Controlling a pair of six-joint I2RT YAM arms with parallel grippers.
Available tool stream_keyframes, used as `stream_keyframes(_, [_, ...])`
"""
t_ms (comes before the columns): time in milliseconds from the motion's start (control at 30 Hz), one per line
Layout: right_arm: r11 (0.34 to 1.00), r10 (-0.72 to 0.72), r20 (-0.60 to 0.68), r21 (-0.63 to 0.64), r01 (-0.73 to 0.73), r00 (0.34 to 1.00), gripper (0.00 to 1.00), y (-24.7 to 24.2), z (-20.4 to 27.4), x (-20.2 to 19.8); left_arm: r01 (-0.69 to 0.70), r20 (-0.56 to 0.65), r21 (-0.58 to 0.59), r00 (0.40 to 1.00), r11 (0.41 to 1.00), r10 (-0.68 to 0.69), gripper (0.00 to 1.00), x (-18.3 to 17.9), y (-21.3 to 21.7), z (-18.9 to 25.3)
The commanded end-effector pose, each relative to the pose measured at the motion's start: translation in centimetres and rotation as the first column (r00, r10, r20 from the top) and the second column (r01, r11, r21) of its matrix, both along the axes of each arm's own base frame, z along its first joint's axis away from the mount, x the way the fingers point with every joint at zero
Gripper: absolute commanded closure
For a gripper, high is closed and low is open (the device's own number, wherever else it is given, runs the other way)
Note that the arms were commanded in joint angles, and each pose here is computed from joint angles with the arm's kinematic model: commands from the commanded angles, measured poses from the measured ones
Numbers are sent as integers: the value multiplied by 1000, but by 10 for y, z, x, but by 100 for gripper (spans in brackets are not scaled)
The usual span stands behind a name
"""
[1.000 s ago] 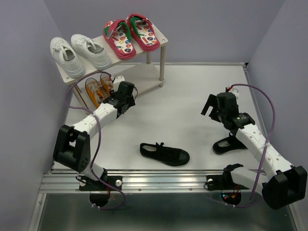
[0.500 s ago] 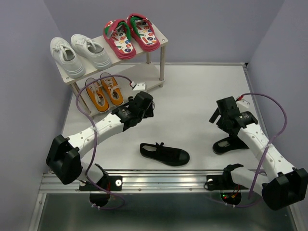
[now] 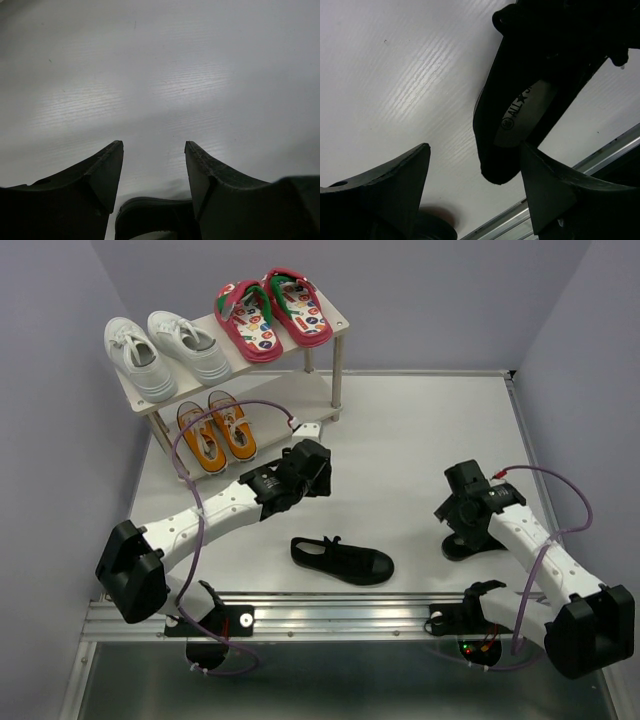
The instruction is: Place and organize the shoes onto the shoe shelf
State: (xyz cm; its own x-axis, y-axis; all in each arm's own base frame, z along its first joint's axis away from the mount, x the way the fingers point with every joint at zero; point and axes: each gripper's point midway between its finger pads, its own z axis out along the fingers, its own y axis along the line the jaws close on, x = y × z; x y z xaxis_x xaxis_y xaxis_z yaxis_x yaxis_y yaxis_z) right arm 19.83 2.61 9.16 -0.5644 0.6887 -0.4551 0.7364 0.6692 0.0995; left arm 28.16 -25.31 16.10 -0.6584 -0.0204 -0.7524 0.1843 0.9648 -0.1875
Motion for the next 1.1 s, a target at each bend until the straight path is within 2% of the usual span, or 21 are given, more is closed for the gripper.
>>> stream_keyframes(0, [997,-45,32,57,43,998,24,8,-9,7,34,42,3,999,999,-34,37,-3,5,18])
stream_keyframes(233, [998,-49,49,49,47,998,25,9,-20,20,59,48,9,997,998,-59,37,1,-2,21])
stream_keyframes(367, [998,21,72,63,-26,997,27,18,-28,37,72,47,15,996,997,-73,37,4,-7,21])
stream_keyframes(500, [998,52,60,19,-53,997,47,15,-36,46,80,47,19,996,997,-81,36,5,-10,21])
stream_keyframes(533, [998,61,65,8,-62,996,59,15,-37,50,76,46,16,996,997,-77,36,6,-10,21])
stream_keyframes(600, [993,118,83,-8,-117,990,74,16,-31,57,69,47,7,997,998,-69,36,5,-10,23])
stream_keyframes(633, [988,150,112,2,-151,982,86,22,-26,64,66,45,3,997,998,-66,36,5,-9,21])
stream_keyframes(733, [961,273,162,-14,-275,948,99,32,-12,84,72,45,-9,996,997,-72,36,4,-12,20])
stream_keyframes(900, [879,477,161,-107,-465,864,99,63,2,112,52,34,17,998,999,-52,36,7,-8,17])
stream_keyframes(1067, [722,689,140,-227,-654,712,99,128,26,130,17,18,33,1000,999,-18,33,10,1,10])
